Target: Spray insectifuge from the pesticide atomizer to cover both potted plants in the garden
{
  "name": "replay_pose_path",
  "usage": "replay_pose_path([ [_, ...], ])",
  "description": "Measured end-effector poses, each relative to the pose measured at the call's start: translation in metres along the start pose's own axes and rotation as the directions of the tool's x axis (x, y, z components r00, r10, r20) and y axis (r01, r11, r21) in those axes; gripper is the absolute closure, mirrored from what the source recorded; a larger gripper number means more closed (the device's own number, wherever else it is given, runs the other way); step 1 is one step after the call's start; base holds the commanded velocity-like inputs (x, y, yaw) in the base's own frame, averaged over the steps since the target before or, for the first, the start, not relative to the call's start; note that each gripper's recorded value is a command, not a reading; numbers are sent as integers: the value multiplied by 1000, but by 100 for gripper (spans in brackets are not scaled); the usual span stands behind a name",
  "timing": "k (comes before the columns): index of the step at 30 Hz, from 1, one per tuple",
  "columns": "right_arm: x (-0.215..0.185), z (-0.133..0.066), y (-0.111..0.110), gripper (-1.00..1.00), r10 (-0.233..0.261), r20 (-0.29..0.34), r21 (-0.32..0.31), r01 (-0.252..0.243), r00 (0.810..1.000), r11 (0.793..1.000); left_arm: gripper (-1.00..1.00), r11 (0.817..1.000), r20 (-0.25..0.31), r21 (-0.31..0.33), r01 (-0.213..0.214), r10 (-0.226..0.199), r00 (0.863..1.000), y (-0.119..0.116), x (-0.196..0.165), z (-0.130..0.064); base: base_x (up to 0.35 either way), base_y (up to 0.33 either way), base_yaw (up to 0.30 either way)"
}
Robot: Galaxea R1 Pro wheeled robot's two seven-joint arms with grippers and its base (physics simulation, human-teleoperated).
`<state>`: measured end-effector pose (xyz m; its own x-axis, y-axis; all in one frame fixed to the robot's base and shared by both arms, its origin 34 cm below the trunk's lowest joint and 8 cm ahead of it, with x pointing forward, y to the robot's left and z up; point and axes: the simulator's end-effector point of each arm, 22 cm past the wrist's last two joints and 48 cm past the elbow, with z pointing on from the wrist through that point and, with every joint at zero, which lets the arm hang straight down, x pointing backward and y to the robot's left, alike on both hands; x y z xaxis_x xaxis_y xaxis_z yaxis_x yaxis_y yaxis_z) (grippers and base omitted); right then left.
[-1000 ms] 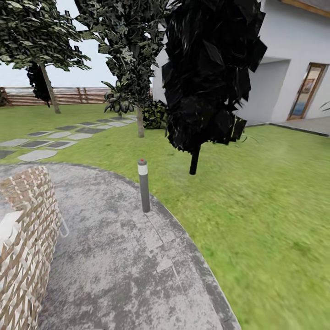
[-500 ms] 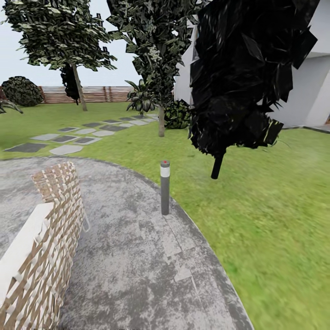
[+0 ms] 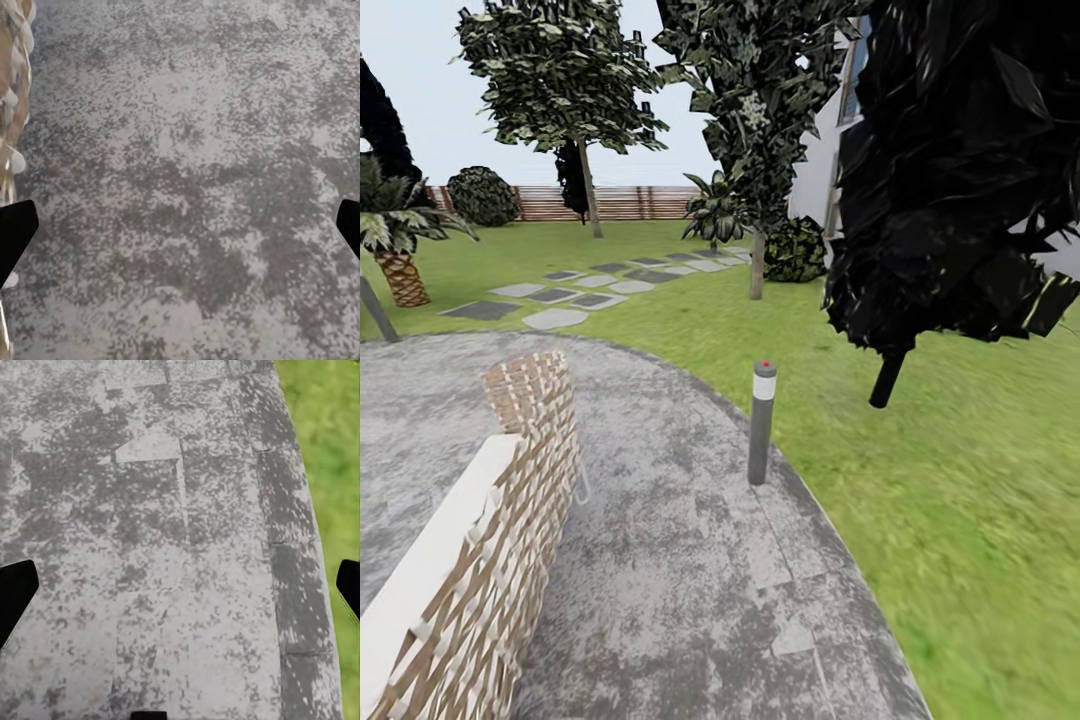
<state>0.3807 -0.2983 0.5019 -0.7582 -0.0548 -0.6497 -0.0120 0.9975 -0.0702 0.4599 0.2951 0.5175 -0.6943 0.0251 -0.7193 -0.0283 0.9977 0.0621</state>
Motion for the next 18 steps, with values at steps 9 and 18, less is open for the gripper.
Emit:
replay_pose_path([
  [9, -35, 9, 6, -100, 6, 71, -6, -6, 997, 1000, -100, 1000, 20, 10, -4, 3, 1000, -7, -13, 5, 131, -39, 49],
  [18, -324, 42, 64, -100, 112, 491, -89, -78, 864, 993, -100, 1000, 207, 6, 3, -5, 978, -3, -204, 74, 2, -1, 1],
])
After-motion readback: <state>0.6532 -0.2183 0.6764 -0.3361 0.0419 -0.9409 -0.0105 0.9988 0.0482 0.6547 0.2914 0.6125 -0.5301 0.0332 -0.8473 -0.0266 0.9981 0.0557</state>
